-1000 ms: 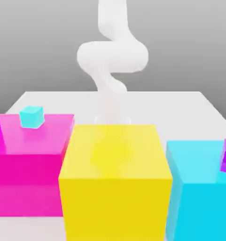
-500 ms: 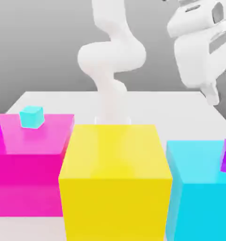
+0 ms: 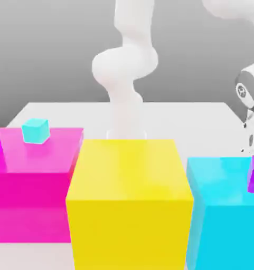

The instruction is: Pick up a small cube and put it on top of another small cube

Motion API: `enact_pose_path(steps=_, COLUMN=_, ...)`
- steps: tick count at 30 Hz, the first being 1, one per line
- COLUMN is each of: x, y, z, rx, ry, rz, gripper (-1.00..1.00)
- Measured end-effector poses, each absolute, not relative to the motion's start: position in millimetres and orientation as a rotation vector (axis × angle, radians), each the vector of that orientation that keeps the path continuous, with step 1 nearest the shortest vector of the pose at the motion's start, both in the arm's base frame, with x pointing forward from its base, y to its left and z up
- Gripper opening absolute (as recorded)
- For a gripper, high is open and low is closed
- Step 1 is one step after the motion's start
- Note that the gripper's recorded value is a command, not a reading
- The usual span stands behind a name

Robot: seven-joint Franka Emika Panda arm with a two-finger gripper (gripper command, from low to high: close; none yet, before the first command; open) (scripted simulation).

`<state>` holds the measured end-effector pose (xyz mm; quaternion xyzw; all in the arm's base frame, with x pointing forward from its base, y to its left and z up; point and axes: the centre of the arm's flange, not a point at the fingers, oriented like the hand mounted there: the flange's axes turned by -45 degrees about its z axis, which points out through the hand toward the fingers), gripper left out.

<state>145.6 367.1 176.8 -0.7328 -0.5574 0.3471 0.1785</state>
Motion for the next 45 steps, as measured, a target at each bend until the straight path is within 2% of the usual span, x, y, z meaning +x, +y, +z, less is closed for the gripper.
enact_pose_path(steps=5, x=82.5, y=342.7, z=150.1, rx=-2.198, ry=-1.576, rz=1.211, gripper=0.0)
enact_pose_path(steps=8, x=81.7, y=335.2, z=142.7, rx=-2.345, ry=-1.519, rz=1.22, gripper=0.0)
enact_pose_path(steps=14, x=132.9, y=335.0, z=140.1, rx=-2.704, ry=-1.248, rz=1.024, gripper=0.0)
enact_pose_path(steps=23, x=214.1, y=328.7, z=149.6, rx=-3.081, ry=-0.691, rz=0.635, gripper=0.0)
enact_pose_path(steps=36, x=319.9, y=303.9, z=186.9, rx=-3.157, ry=0.224, rz=0.056, gripper=0.0)
enact_pose_path(steps=39, x=306.5, y=314.1, z=186.0, rx=-3.131, ry=0.293, rz=0.009, gripper=0.0)
enact_pose_path(steps=43, x=303.9, y=316.8, z=146.3, rx=-3.126, ry=0.303, rz=0.001, gripper=0.0)
enact_pose_path(steps=44, x=303.4, y=316.4, z=135.7, rx=-3.127, ry=0.303, rz=0.0, gripper=-1.0)
enact_pose_path(steps=45, x=303.4, y=316.4, z=135.7, rx=-3.127, ry=0.303, rz=0.0, gripper=-1.0)
